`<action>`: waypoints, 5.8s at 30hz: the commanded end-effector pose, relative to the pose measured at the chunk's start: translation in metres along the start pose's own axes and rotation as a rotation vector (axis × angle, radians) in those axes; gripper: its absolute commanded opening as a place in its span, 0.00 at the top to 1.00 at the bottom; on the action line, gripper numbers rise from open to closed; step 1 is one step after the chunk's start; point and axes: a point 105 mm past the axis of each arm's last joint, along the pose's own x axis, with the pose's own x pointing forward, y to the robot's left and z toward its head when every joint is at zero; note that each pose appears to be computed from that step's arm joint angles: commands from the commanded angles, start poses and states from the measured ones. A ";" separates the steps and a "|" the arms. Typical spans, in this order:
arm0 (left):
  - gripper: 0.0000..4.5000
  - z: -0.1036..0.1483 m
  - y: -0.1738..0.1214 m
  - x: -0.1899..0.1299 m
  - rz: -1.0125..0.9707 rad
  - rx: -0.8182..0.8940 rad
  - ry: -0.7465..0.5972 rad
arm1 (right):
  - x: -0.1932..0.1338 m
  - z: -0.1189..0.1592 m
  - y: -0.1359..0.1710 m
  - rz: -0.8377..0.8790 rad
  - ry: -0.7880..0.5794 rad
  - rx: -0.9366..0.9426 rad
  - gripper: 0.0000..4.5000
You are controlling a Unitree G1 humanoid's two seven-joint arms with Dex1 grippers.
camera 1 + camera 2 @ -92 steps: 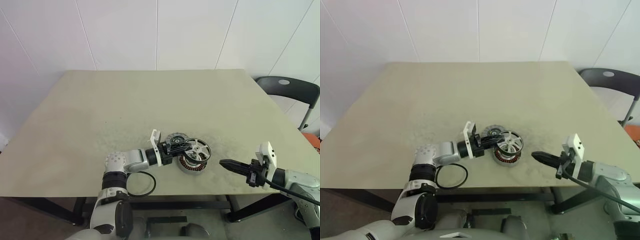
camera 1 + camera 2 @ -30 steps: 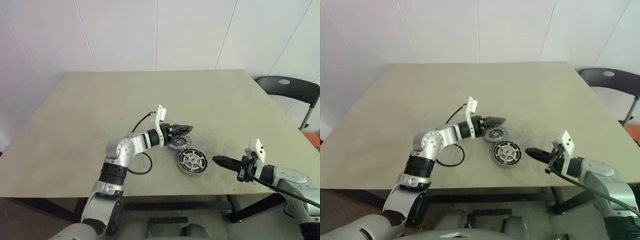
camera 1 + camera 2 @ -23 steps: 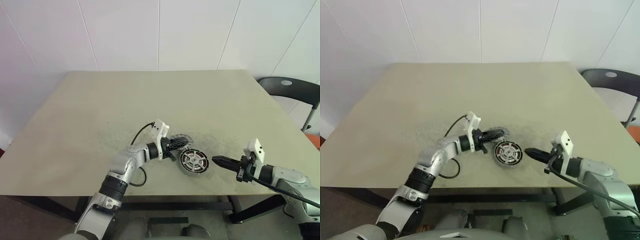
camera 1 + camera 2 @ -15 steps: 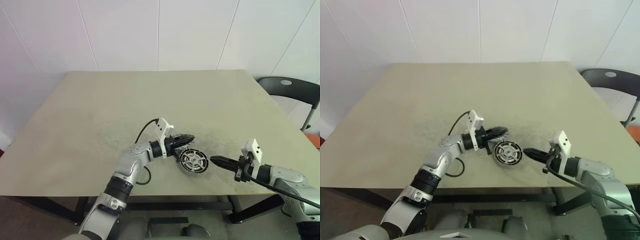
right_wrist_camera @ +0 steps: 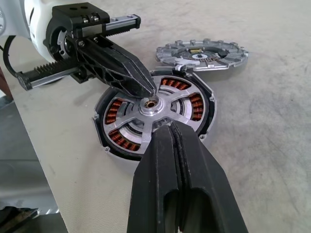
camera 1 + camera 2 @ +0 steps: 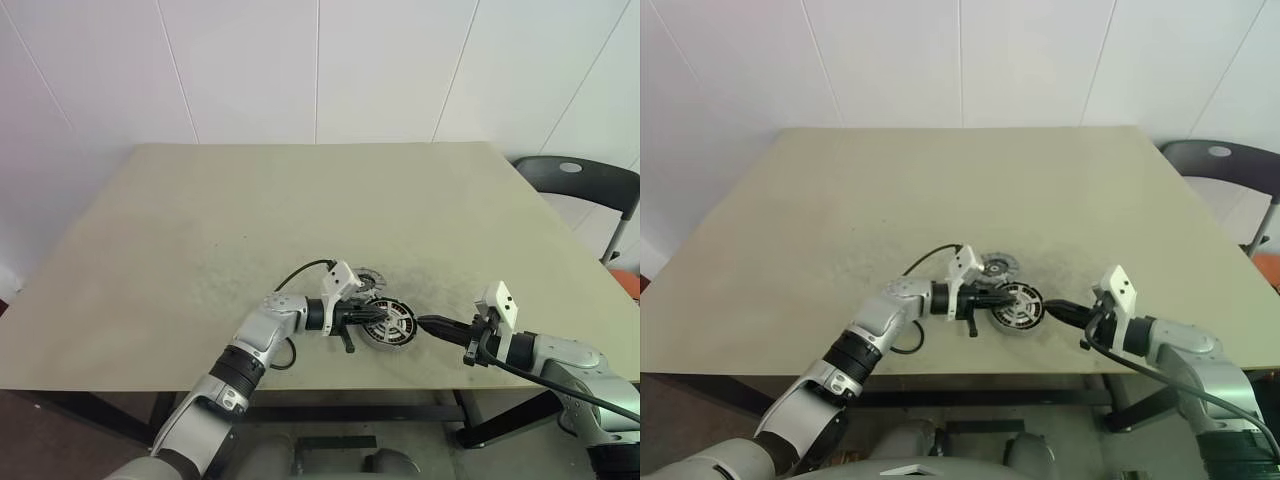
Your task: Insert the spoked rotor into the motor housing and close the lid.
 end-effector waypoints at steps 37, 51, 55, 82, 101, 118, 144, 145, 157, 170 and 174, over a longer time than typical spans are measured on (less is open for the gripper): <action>1.00 0.022 0.005 -0.078 0.127 0.315 -0.214 | 0.011 0.061 0.001 0.334 0.475 -0.946 0.75; 1.00 0.015 0.008 -0.074 0.152 0.303 -0.191 | 0.008 0.048 -0.006 0.330 0.612 -1.033 0.03; 1.00 0.013 0.009 -0.070 0.154 0.310 -0.187 | 0.017 0.038 -0.008 0.298 0.582 -0.984 0.03; 1.00 -0.005 0.022 -0.064 0.192 0.312 -0.156 | 0.046 0.021 -0.023 0.189 0.564 -0.981 0.64; 1.00 -0.014 0.028 -0.059 0.187 0.326 -0.118 | 0.019 0.034 -0.008 0.266 0.661 -1.144 0.17; 1.00 -0.011 0.028 -0.058 0.197 0.322 -0.103 | 0.043 0.044 0.001 0.291 0.648 -1.462 0.17; 1.00 -0.011 0.029 -0.056 0.208 0.318 -0.089 | 0.047 0.047 -0.003 0.290 0.660 -1.507 0.17; 1.00 -0.011 0.029 -0.056 0.208 0.317 -0.088 | 0.047 0.046 -0.002 0.297 0.663 -1.506 0.17; 1.00 -0.008 0.030 -0.056 0.215 0.327 -0.067 | 0.049 0.033 0.003 0.344 0.690 -1.489 0.37; 1.00 -0.006 0.030 -0.057 0.224 0.328 -0.056 | 0.056 0.036 -0.002 0.291 0.670 -1.465 0.91; 1.00 -0.007 0.030 -0.056 0.222 0.328 -0.050 | 0.057 0.036 0.000 0.293 0.662 -1.449 0.91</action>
